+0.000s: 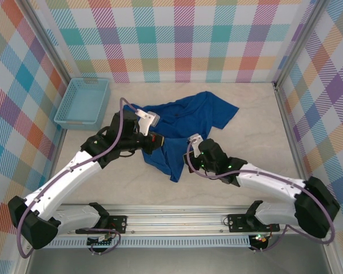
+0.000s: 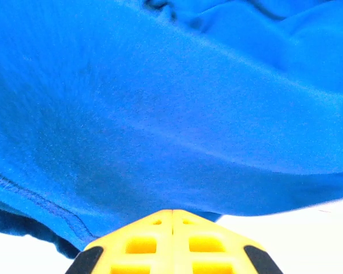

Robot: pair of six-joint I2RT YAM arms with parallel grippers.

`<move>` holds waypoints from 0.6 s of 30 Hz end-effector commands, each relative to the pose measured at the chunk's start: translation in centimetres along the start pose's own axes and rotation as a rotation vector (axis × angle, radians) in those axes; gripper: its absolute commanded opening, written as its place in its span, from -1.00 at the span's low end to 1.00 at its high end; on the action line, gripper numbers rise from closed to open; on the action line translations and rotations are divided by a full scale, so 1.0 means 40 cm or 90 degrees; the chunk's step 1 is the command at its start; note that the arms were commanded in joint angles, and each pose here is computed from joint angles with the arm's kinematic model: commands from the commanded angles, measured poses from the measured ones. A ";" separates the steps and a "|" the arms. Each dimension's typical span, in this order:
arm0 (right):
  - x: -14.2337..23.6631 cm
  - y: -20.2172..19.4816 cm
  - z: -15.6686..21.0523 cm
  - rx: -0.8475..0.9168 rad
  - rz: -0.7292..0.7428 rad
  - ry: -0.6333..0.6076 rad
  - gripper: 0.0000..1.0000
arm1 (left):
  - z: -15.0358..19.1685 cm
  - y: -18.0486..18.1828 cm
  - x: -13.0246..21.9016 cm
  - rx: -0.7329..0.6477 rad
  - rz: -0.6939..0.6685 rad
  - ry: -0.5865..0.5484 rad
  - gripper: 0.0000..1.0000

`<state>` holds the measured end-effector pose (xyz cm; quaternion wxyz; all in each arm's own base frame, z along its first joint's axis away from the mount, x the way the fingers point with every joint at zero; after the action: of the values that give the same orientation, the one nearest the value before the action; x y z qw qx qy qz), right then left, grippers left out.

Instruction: Fold the inside-out t-shirt

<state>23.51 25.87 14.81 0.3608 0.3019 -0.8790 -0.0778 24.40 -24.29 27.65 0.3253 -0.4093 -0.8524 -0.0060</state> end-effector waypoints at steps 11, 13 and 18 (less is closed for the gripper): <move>0.018 0.106 0.053 0.014 -0.176 0.061 -0.04 | -0.016 -0.019 0.000 -0.019 0.019 -0.009 -1.00; -0.013 0.108 0.088 0.002 -0.184 0.076 0.14 | -0.016 -0.018 0.005 -0.018 0.015 -0.010 -1.00; -0.066 0.072 0.185 -0.026 -0.152 0.112 0.25 | -0.014 -0.014 0.010 -0.018 0.008 -0.012 -1.00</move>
<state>18.58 27.85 8.43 0.4499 0.3844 -0.8019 -0.0823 24.52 -24.48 27.22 0.3292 -0.4116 -0.8498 -0.0120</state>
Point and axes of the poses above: each hand's point on the last joint's axis, 136 mm out from that joint toward the fingers, its own x axis back along the fingers, its own y axis along the line the jaws close on, z = x × y, the point moved 1 cm from there along x, back along the fingers, and after that the axes turned 9 degrees about -x, right-handed, at the moved point
